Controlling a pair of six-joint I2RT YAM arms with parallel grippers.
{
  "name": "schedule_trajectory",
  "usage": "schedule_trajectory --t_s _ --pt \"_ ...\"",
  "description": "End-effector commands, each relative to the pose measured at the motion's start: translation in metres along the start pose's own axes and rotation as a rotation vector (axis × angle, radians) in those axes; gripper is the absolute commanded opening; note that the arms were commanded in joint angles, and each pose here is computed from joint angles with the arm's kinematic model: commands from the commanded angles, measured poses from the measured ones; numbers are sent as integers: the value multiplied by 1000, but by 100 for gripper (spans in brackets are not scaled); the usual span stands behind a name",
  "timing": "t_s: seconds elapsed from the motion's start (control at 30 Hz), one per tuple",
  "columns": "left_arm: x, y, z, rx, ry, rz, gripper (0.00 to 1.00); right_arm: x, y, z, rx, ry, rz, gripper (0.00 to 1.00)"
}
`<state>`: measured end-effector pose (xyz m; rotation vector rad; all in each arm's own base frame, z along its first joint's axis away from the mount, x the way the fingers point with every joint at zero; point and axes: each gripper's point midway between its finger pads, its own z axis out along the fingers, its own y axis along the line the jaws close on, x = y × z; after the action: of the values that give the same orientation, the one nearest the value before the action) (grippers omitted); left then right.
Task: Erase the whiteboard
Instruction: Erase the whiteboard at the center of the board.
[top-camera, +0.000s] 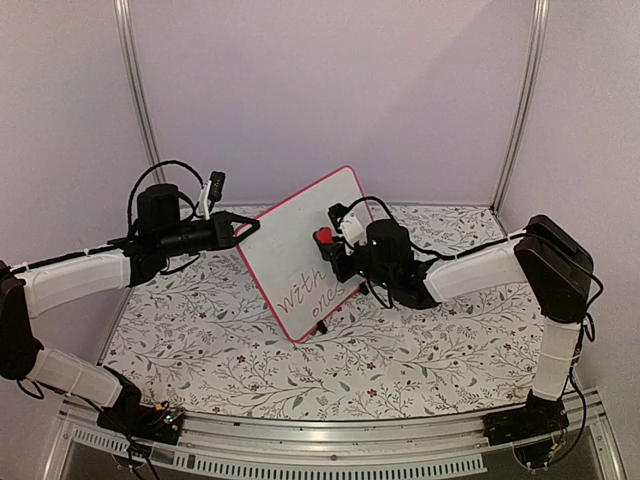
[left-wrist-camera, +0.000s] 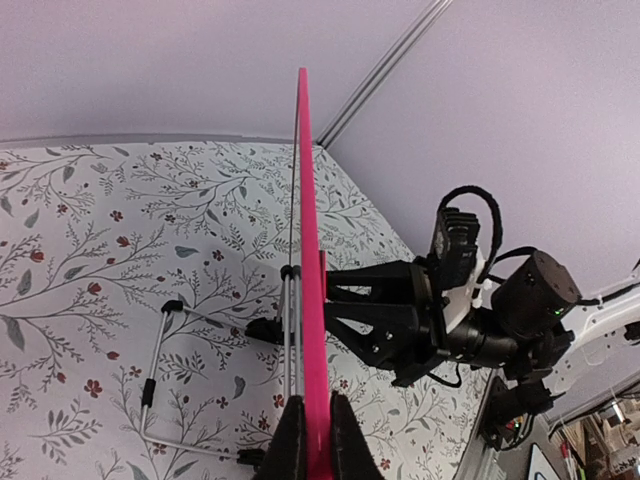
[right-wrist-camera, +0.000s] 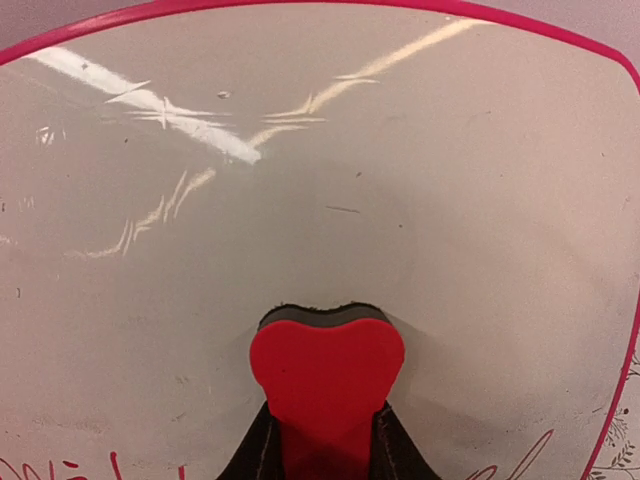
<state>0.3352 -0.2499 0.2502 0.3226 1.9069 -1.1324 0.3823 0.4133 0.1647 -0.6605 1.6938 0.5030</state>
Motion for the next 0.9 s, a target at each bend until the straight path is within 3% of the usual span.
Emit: schedule_trajectory --t_s 0.0,0.57,0.87 --pt "4 -44 -4 180 32 40 0 3 40 -9 -77 18 -76 24" --pt "4 -44 -4 183 32 40 0 3 131 -22 -227 3 -245 24" --pt "3 -44 -4 181 31 40 0 18 141 -23 -228 55 -293 24"
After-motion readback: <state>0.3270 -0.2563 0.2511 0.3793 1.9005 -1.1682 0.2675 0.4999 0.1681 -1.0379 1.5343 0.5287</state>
